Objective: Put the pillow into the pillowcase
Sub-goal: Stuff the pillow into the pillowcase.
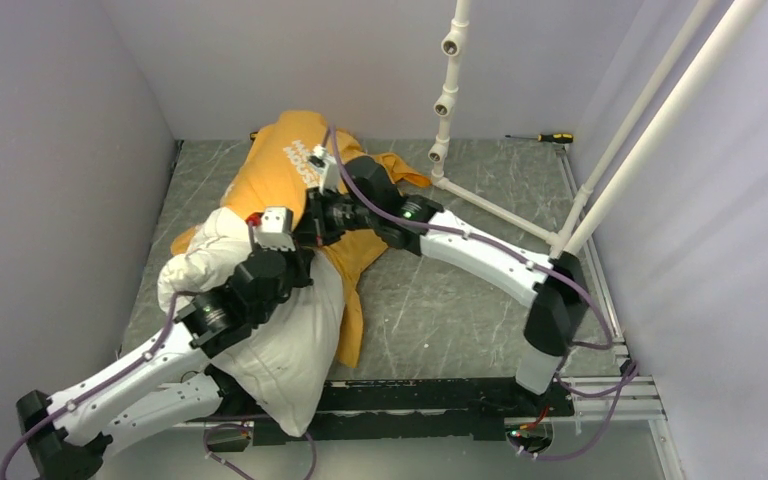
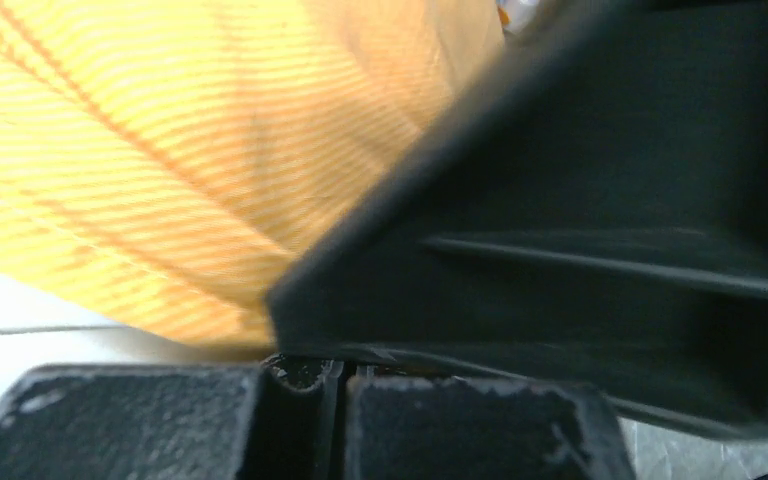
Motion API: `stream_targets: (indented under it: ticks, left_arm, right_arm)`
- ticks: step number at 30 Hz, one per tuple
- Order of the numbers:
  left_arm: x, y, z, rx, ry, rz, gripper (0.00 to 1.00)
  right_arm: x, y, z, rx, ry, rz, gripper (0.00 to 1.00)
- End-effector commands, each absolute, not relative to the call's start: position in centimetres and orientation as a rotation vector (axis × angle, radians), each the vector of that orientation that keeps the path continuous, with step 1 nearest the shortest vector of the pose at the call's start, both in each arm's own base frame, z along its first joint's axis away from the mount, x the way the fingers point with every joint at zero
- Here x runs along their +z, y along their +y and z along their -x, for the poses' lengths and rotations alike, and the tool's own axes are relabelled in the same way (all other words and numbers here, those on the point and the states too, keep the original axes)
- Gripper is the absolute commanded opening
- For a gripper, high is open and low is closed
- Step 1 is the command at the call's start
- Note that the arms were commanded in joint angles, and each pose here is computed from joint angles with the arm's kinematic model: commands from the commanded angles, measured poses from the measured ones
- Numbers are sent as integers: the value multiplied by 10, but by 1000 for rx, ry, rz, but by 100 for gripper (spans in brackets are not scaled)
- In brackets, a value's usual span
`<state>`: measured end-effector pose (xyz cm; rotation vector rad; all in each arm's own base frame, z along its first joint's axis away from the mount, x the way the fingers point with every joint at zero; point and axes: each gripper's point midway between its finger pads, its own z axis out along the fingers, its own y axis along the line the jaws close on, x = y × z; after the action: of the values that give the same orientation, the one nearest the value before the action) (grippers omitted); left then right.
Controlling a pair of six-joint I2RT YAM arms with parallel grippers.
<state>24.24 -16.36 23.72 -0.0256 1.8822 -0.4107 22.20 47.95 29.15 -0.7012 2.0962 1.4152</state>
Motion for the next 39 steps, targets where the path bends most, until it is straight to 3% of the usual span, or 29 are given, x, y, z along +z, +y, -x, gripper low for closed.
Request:
stream_targets:
  ticks: [1, 5, 13, 21, 24, 29, 30, 35, 39]
  left_arm:
    - [229, -198, -262, -563, 1856, 132, 0]
    - [216, -207, -271, -586, 1852, 116, 0]
    - [250, -215, -304, -851, 1788, 71, 0]
    - [245, -254, -296, -1006, 1887, -88, 0]
    - [233, -232, -277, -906, 2035, -57, 23]
    - [240, -176, -225, -652, 2312, 24, 92]
    - [243, -166, -213, -616, 2355, 32, 97]
    - [280, -128, -167, -533, 2405, 40, 99]
    - [304, -61, -148, -242, 2329, 205, 99]
  right_arm:
    - [308, 442, -147, 1548, 2091, 793, 0]
    - [313, 413, -126, 1601, 2064, 754, 0]
    - [370, 372, -103, 1642, 1853, 784, 0]
    - [284, 377, -151, 1430, 2091, 553, 0]
    - [250, 371, -173, 1343, 2162, 408, 0]
    - [191, 374, -202, 1192, 2289, 324, 0]
    - [183, 379, -207, 1181, 2302, 329, 0]
    - [157, 399, -228, 1137, 2344, 323, 0]
    - [151, 405, -240, 1120, 2358, 310, 0]
